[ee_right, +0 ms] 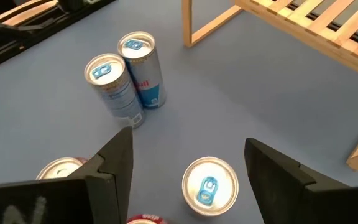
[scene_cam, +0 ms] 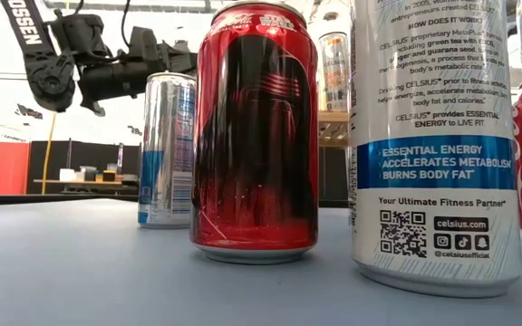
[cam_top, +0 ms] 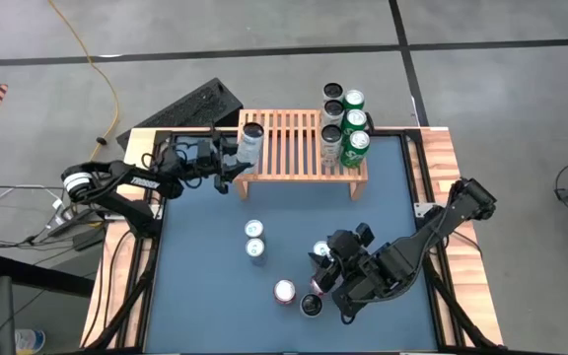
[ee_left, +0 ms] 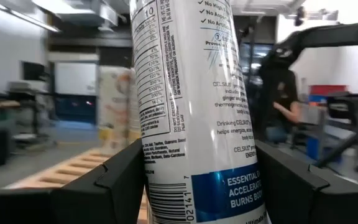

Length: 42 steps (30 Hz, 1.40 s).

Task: Place canned beverage on shelf
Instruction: Put the left white-blue soda can on the shelf

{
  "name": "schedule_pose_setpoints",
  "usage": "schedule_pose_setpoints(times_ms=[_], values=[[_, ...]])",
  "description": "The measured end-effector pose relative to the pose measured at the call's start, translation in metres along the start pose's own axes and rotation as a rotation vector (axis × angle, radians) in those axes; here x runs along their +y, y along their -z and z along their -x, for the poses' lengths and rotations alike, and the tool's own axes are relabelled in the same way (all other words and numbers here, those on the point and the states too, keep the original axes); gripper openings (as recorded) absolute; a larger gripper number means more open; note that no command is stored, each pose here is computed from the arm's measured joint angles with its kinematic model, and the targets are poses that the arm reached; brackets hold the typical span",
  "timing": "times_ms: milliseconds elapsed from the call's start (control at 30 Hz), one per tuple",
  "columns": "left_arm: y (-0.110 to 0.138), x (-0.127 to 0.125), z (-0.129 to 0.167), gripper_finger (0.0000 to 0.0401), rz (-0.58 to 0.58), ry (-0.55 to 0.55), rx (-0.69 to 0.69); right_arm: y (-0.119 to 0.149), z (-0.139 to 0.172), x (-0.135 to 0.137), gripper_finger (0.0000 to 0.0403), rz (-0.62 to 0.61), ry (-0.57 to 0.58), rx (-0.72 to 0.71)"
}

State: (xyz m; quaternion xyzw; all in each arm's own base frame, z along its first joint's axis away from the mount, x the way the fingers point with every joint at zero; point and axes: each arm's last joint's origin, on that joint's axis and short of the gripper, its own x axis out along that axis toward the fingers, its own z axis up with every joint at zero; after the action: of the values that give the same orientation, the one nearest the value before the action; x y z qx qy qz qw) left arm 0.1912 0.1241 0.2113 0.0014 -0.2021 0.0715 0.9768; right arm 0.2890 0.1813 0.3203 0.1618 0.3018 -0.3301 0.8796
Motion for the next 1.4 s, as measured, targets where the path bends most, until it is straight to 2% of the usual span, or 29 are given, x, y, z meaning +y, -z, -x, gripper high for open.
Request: schedule_pose_setpoints(times_ms=[133,233,500,767,1400], values=[[-0.012,-0.002,0.001,0.0239,-0.058,-0.016,-0.05,-0.003,-0.003,-0.001,0.0244,-0.006,0.01,-0.001],[-0.018,-0.004,0.001,0.024,-0.053,-0.005,-0.073,-0.004,-0.005,-0.001,0.0244,0.016,0.011,-0.003],[-0.012,-0.004,0.004,0.0265,-0.023,-0.071,-0.063,-0.011,-0.012,-0.004,0.0244,0.081,0.031,-0.005],[0.006,-0.001,0.002,0.0261,-0.013,-0.099,0.012,-0.014,-0.016,-0.005,0.0244,0.068,0.038,-0.008],[0.011,0.001,0.002,0.0263,-0.049,-0.126,0.027,-0.019,-0.022,-0.009,0.0244,0.063,0.067,-0.005]])
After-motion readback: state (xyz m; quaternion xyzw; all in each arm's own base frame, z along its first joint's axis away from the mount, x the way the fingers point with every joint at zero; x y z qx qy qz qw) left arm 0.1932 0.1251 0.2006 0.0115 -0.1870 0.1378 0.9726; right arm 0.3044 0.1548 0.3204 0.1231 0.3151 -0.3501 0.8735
